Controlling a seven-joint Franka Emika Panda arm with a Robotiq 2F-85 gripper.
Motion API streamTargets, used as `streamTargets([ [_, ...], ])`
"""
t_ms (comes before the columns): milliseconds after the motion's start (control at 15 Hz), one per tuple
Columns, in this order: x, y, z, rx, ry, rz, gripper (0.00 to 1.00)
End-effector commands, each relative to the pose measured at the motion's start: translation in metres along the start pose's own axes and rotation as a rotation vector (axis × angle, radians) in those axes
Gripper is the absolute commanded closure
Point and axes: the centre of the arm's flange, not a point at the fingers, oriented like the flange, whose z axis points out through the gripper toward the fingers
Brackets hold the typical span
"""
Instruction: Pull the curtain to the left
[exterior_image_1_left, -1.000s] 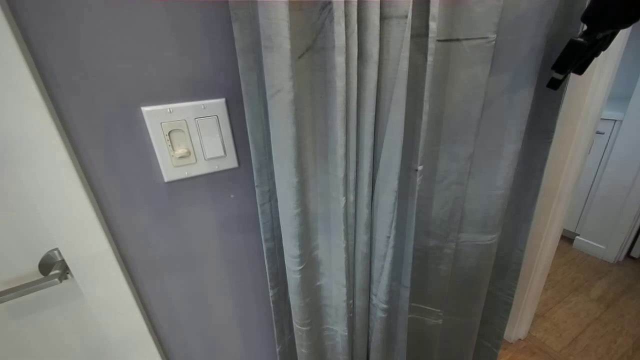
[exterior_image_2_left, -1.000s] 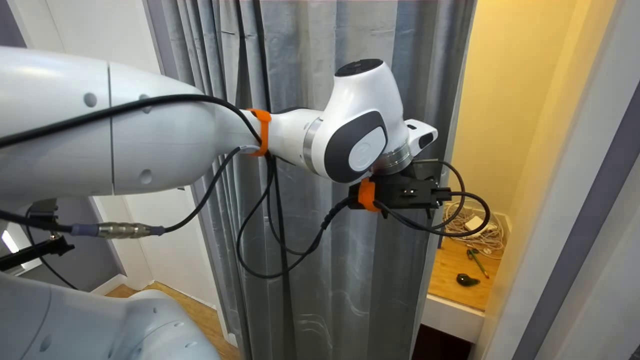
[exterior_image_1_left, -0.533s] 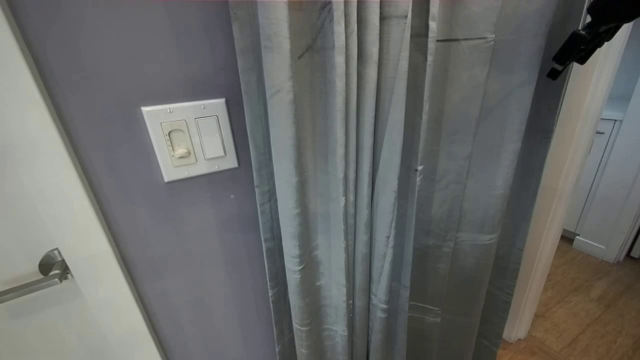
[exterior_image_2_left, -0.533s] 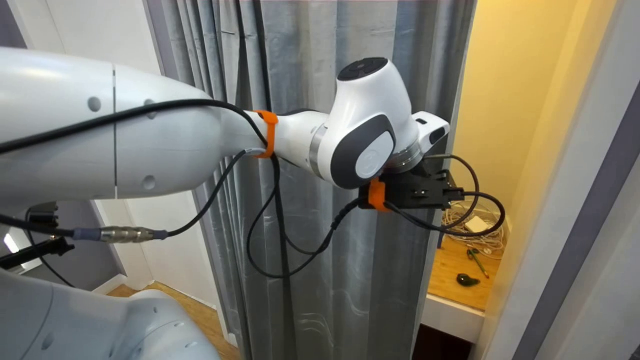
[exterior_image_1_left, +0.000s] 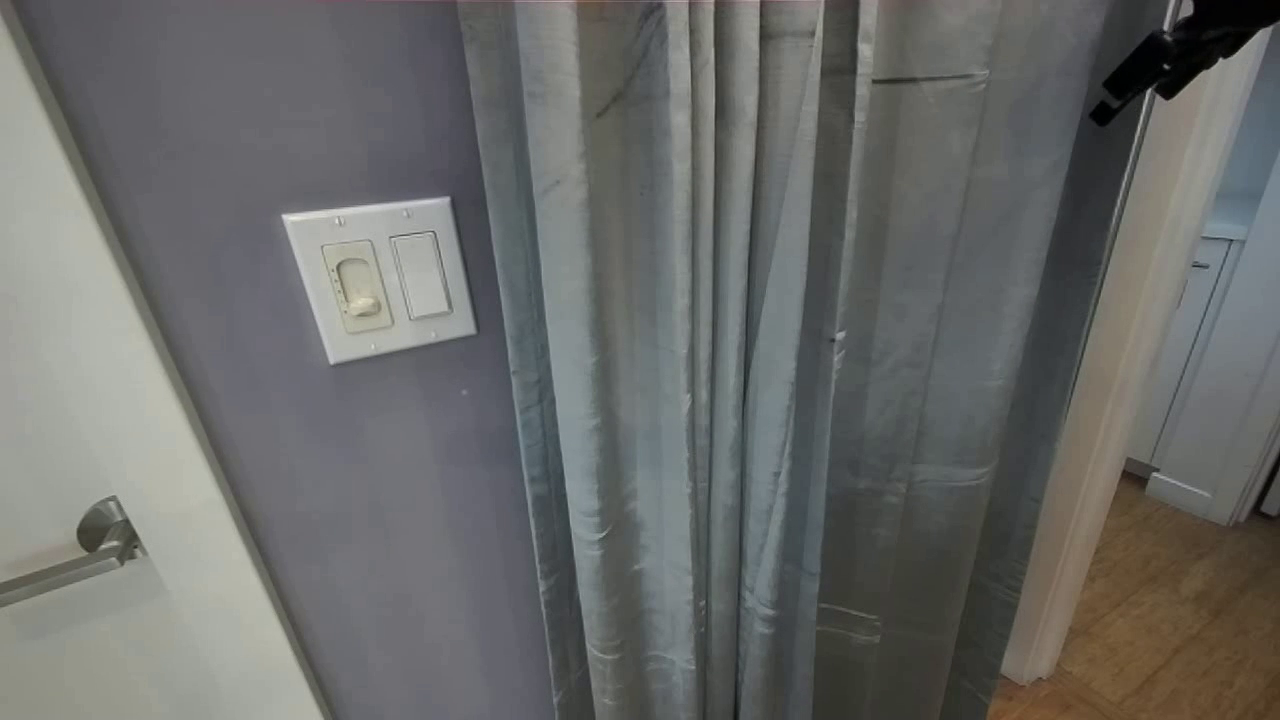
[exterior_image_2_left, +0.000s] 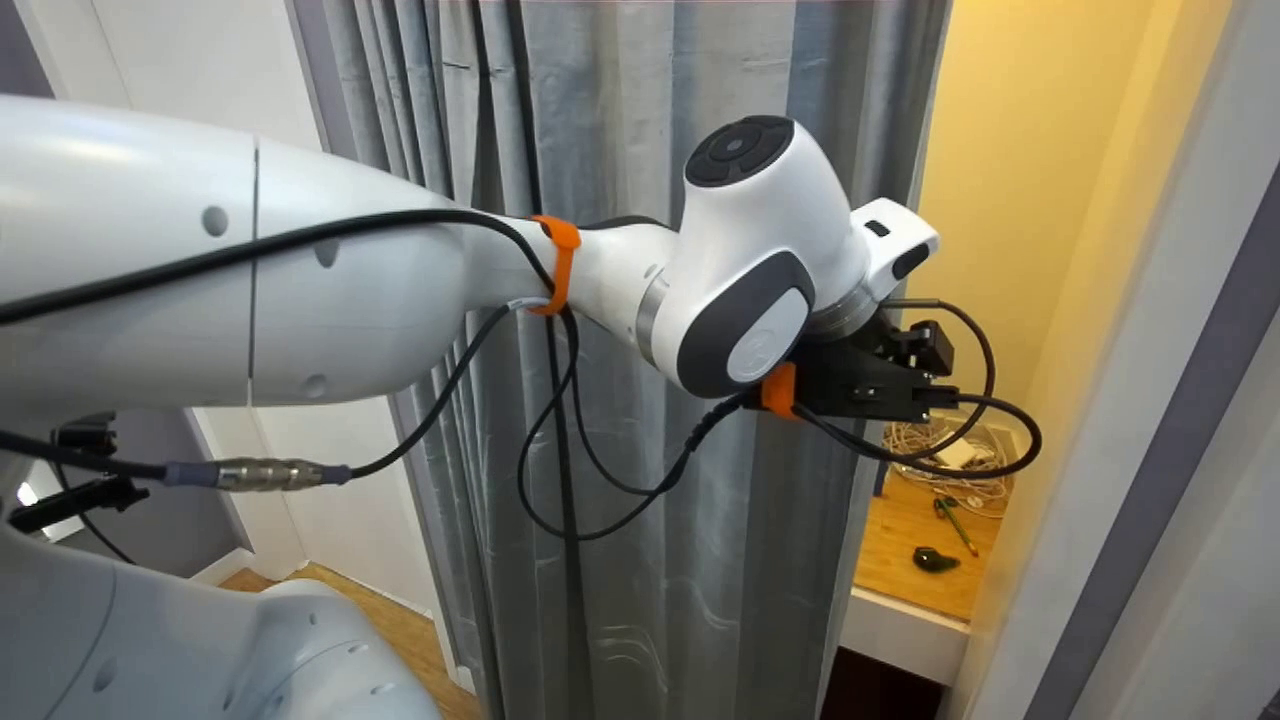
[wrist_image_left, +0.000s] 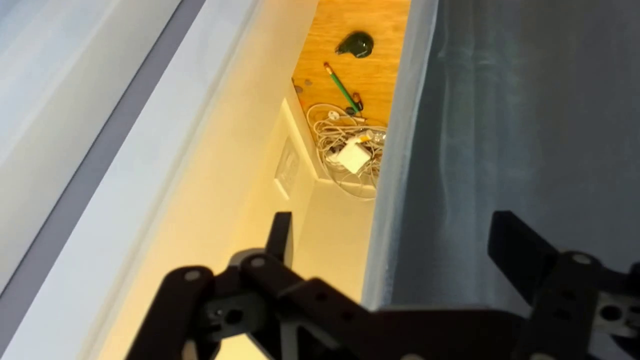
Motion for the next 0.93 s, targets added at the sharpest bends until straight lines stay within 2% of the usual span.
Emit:
streamTargets([
  [0,0.012,0.006,0.002,-0.011,0.104,0.074,0.00],
  [67,0.015,0.007,0.001,-0.021,0.126,0.097,0.00],
  [133,0.017,0.009,0.001,-0.030,0.146,0.115,0.08],
  [267,0.019,0.010,0.002,-0.038,0.173,0.144,0.34],
  [667,0.029,0.016,0.005,-0.067,0.241,0.179,0.76],
  [867,0.035,0.015,0.002,-0.051,0.280,0.174,0.97],
])
